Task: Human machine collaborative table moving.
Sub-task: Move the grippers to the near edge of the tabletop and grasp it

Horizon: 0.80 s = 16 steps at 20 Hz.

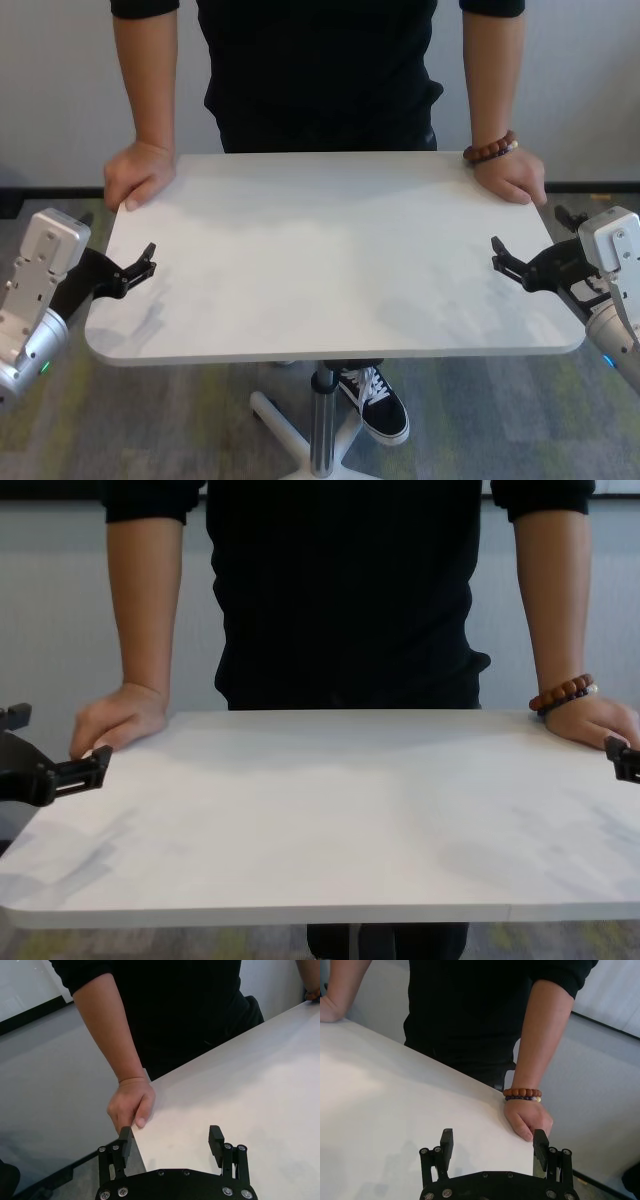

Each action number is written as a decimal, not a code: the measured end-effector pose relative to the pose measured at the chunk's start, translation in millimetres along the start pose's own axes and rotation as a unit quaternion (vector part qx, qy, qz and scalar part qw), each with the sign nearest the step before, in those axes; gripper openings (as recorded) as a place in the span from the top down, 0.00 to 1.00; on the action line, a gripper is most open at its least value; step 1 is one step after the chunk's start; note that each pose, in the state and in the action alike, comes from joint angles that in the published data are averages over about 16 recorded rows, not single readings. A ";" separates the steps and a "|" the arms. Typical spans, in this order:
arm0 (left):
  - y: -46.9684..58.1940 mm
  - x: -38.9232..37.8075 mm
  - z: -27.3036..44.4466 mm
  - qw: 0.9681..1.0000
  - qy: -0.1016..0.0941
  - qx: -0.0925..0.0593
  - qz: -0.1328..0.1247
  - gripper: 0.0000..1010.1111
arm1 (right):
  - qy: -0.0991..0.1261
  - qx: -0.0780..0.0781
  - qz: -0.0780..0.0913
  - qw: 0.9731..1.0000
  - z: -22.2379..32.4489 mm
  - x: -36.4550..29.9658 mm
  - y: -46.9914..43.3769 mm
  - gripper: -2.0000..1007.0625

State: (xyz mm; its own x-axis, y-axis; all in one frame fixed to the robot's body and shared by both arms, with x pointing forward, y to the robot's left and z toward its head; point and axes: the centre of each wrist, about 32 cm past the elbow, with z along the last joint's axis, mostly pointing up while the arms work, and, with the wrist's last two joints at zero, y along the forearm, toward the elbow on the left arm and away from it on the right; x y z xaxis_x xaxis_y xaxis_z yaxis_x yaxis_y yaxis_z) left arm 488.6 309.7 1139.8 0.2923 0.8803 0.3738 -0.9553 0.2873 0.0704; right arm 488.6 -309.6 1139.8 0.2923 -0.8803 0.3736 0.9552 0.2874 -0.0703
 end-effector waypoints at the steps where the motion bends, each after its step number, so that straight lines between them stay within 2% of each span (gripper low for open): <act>1: 0.0 0.0 0.0 1.000 0.000 0.000 0.000 0.01 | 0.000 0.000 0.000 1.000 0.0 0.0 0.0 0.01; 16: 0.0 0.0 0.0 1.000 0.000 0.000 0.000 0.01 | 0.000 0.000 0.000 1.000 0.0 0.0 0.0 0.01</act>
State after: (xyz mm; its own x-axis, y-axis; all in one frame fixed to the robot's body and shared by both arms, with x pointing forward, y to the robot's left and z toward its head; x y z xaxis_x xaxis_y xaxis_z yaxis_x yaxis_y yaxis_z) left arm 488.6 309.7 1139.7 0.2923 0.8803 0.3737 -0.9553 0.2873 0.0704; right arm 488.6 -309.6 1139.8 0.2923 -0.8803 0.3736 0.9552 0.2874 -0.0703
